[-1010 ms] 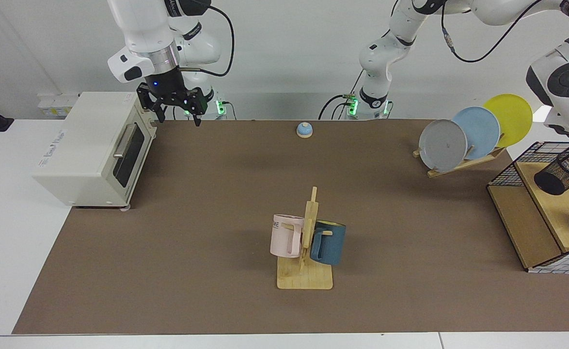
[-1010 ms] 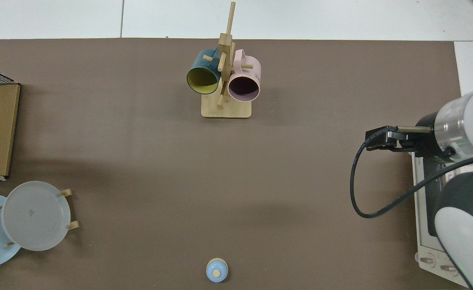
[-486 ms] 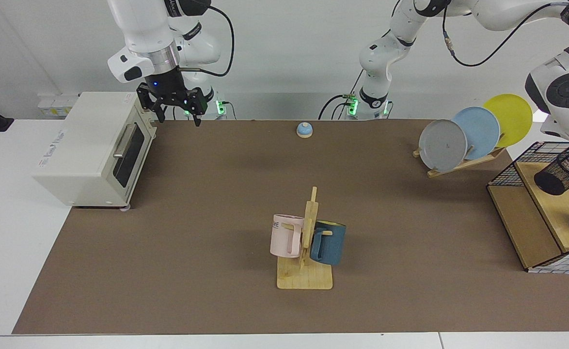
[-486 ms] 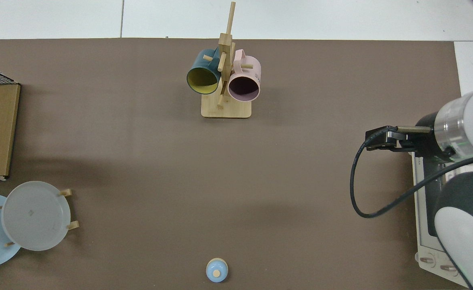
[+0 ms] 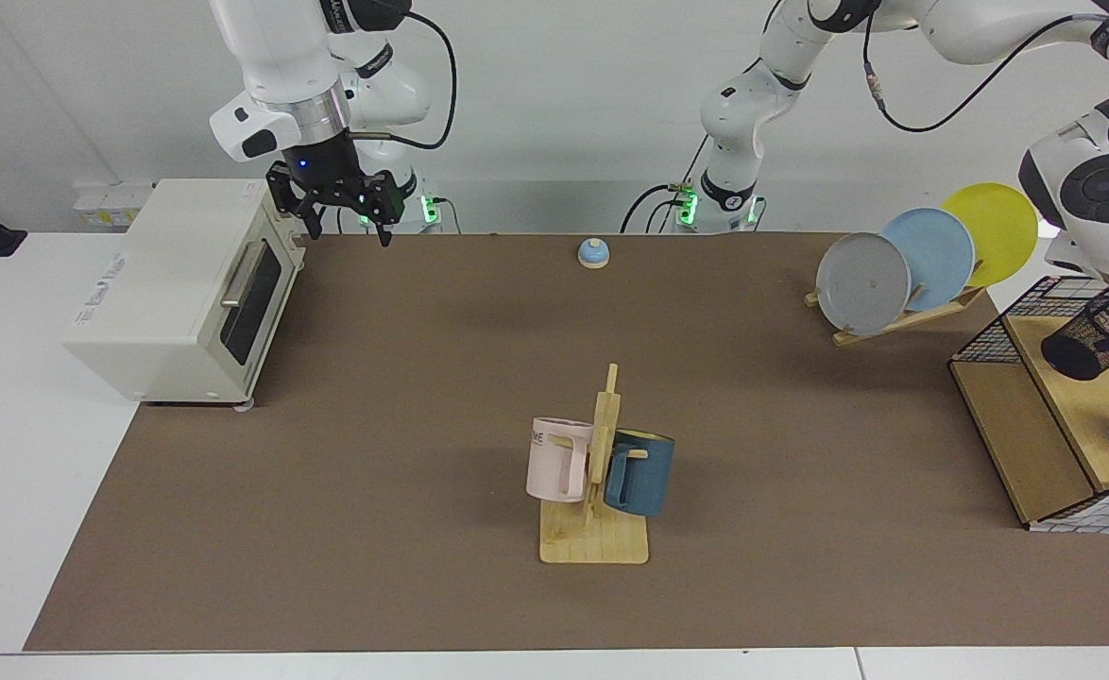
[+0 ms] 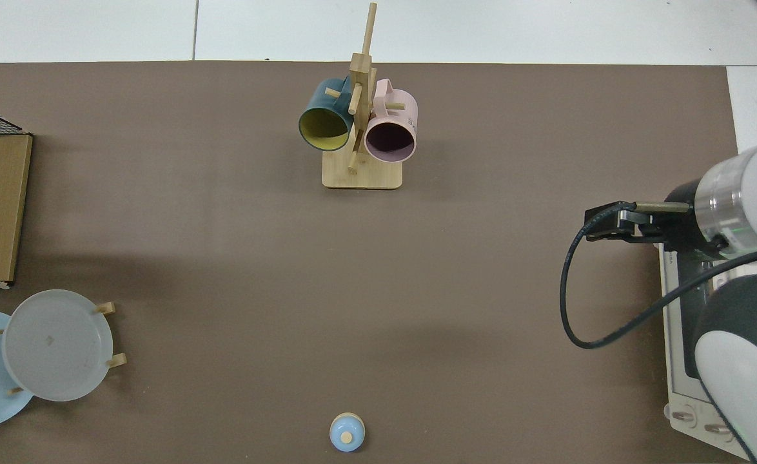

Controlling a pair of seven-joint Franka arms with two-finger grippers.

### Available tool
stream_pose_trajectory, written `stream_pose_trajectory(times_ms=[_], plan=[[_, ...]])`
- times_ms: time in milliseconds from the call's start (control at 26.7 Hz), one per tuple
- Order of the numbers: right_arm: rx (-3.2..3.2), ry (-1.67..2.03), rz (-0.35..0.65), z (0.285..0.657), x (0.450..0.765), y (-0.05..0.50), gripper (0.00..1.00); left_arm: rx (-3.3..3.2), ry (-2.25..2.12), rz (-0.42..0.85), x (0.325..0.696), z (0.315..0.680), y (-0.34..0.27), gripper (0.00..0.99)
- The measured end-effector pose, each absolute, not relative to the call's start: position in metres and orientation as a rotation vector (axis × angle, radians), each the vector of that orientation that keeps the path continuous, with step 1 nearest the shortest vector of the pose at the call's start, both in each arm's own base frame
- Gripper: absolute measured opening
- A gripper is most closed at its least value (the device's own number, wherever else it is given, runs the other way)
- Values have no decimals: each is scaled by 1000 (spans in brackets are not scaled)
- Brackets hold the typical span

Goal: Put markers into pen holder

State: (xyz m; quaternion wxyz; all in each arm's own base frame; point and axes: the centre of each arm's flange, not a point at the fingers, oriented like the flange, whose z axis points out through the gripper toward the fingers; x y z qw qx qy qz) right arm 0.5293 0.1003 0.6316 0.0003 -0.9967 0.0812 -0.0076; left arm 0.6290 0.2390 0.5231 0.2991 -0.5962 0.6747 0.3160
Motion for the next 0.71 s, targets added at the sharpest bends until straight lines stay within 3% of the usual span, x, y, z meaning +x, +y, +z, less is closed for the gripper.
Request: stream_pose_trajectory(times_ms=[711], plan=[[-3130,255,-24,632,529,100,1000,-1612,1826,842,622,508,236,176]])
